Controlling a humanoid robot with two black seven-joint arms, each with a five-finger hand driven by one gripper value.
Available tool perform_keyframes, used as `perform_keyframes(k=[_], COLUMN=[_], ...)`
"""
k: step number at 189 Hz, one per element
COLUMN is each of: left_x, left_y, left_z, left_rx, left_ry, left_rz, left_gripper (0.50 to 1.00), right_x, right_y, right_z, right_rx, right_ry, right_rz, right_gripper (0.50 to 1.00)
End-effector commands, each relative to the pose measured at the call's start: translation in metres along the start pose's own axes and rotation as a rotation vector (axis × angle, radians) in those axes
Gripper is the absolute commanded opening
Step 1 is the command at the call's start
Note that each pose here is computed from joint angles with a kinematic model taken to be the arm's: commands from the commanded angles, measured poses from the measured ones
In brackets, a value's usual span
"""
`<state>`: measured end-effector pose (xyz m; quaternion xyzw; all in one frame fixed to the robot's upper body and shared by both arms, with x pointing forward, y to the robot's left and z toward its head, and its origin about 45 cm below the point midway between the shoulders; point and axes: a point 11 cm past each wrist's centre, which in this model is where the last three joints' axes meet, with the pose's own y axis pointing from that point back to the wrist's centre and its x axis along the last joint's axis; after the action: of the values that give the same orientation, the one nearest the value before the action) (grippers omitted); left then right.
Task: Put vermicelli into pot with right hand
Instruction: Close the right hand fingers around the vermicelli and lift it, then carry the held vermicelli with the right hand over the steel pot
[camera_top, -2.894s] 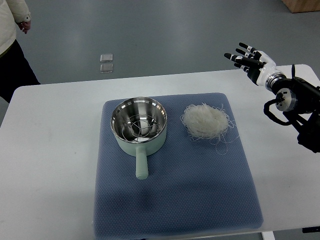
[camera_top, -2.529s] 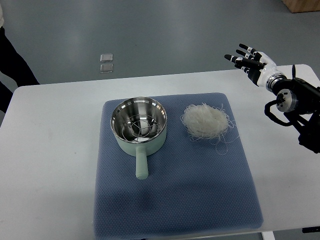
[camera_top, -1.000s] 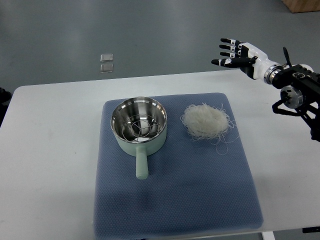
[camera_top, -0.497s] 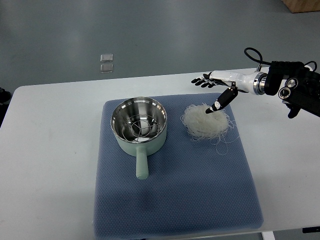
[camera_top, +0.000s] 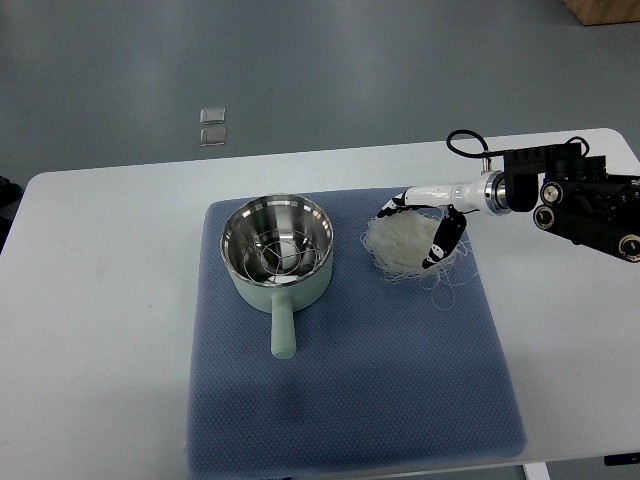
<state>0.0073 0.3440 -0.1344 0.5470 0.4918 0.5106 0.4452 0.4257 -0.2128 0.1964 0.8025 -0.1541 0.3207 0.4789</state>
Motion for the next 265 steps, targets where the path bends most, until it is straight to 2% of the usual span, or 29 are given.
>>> perform_keyframes(k=[1, 10, 19, 20, 29, 35, 36, 38, 39, 40, 41, 42, 43, 44, 45, 46, 47, 67, 87, 107, 122, 140, 185, 209, 247, 265], left_x=[0.0, 0.0, 0.0, -0.001, -0.001, -0.001, -0.001, -0.001, -0.001, -0.001, -0.001, -0.001, -0.001, -0.001, -0.001, -0.001, -0.001, -0.001, 0.0, 0.0, 0.0, 0.0, 0.001, 0.001, 0.001, 0.001], left_y=[0.0, 0.0, 0.0, 0.0, 0.0, 0.0, 0.0, 0.0, 0.0, 0.0, 0.0, 0.0, 0.0, 0.0, 0.0, 0.0, 0.0, 0.0, 0.0, 0.0, 0.0, 0.0, 0.0, 0.0, 0.0, 0.001], left_z=[0.0, 0.0, 0.0, 0.001, 0.001, 0.001, 0.001, 0.001, 0.001, 0.001, 0.001, 0.001, 0.001, 0.001, 0.001, 0.001, 0.001, 0.001, 0.0, 0.002, 0.002, 0.002, 0.003, 0.003, 0.003, 0.004], left_rx=[0.002, 0.0, 0.0, -0.001, -0.001, -0.001, 0.0, 0.0, -0.001, -0.001, -0.001, -0.001, 0.0, 0.0, -0.001, -0.001, -0.001, -0.001, 0.001, -0.002, -0.004, -0.002, -0.004, -0.004, -0.006, -0.007], left_ry=[0.0, -0.002, -0.002, -0.002, -0.002, -0.002, -0.002, -0.002, -0.002, -0.002, -0.002, -0.002, -0.002, -0.002, -0.002, -0.002, -0.002, -0.005, -0.005, -0.005, -0.007, -0.007, -0.002, -0.002, -0.002, -0.002], left_rz=[-0.001, 0.0, 0.0, -0.002, -0.002, -0.002, -0.002, -0.002, -0.002, -0.002, -0.002, -0.002, -0.002, -0.002, -0.002, -0.002, -0.002, -0.001, 0.0, 0.0, 0.0, 0.0, 0.003, 0.003, 0.003, 0.003], left_gripper=[1.0, 1.0, 1.0, 1.0, 1.0, 1.0, 1.0, 1.0, 1.0, 1.0, 1.0, 1.0, 1.0, 1.0, 1.0, 1.0, 1.0, 1.0, 1.0, 1.0, 1.0, 1.0, 1.0, 1.0, 1.0, 1.0], right_x=[-0.008, -0.012, -0.012, -0.015, -0.018, -0.019, -0.018, -0.018, -0.019, -0.019, -0.019, -0.019, -0.018, -0.018, -0.018, -0.018, -0.018, -0.017, 0.005, 0.049, 0.065, 0.091, 0.13, 0.129, 0.109, 0.098], right_y=[-0.01, -0.015, -0.015, -0.019, -0.022, -0.023, -0.023, -0.023, -0.023, -0.023, -0.023, -0.023, -0.023, -0.023, -0.023, -0.023, -0.023, -0.022, -0.015, 0.002, 0.01, 0.019, 0.031, 0.023, 0.002, -0.006], right_z=[0.0, 0.001, 0.001, 0.004, 0.008, 0.01, 0.01, 0.01, 0.01, 0.01, 0.01, 0.01, 0.01, 0.01, 0.011, 0.011, 0.011, 0.012, 0.015, 0.008, 0.006, -0.007, -0.047, -0.08, -0.131, -0.141], right_rx=[-0.015, -0.025, -0.025, -0.04, -0.056, -0.062, -0.063, -0.063, -0.065, -0.065, -0.067, -0.067, -0.066, -0.066, -0.07, -0.07, -0.07, -0.072, -0.08, -0.054, -0.04, -0.01, 0.112, 0.197, 0.304, 0.32], right_ry=[0.03, 0.04, 0.04, 0.038, 0.036, 0.036, 0.038, 0.038, 0.04, 0.04, 0.041, 0.041, 0.041, 0.041, 0.042, 0.042, 0.042, 0.042, 0.023, -0.011, -0.035, -0.039, -0.099, -0.089, -0.055, -0.043], right_rz=[-0.007, -0.01, -0.01, -0.007, -0.005, -0.002, -0.001, -0.001, 0.0, 0.0, 0.0, 0.0, 0.001, 0.001, 0.003, 0.003, 0.003, 0.006, 0.106, 0.232, 0.271, 0.325, 0.37, 0.339, 0.248, 0.209], right_gripper=[0.889, 0.866, 0.866, 0.828, 0.774, 0.713, 0.687, 0.686, 0.654, 0.654, 0.621, 0.621, 0.583, 0.582, 0.538, 0.537, 0.5, 0.5, 0.5, 0.5, 0.5, 0.5, 0.5, 0.5, 0.5, 0.5])
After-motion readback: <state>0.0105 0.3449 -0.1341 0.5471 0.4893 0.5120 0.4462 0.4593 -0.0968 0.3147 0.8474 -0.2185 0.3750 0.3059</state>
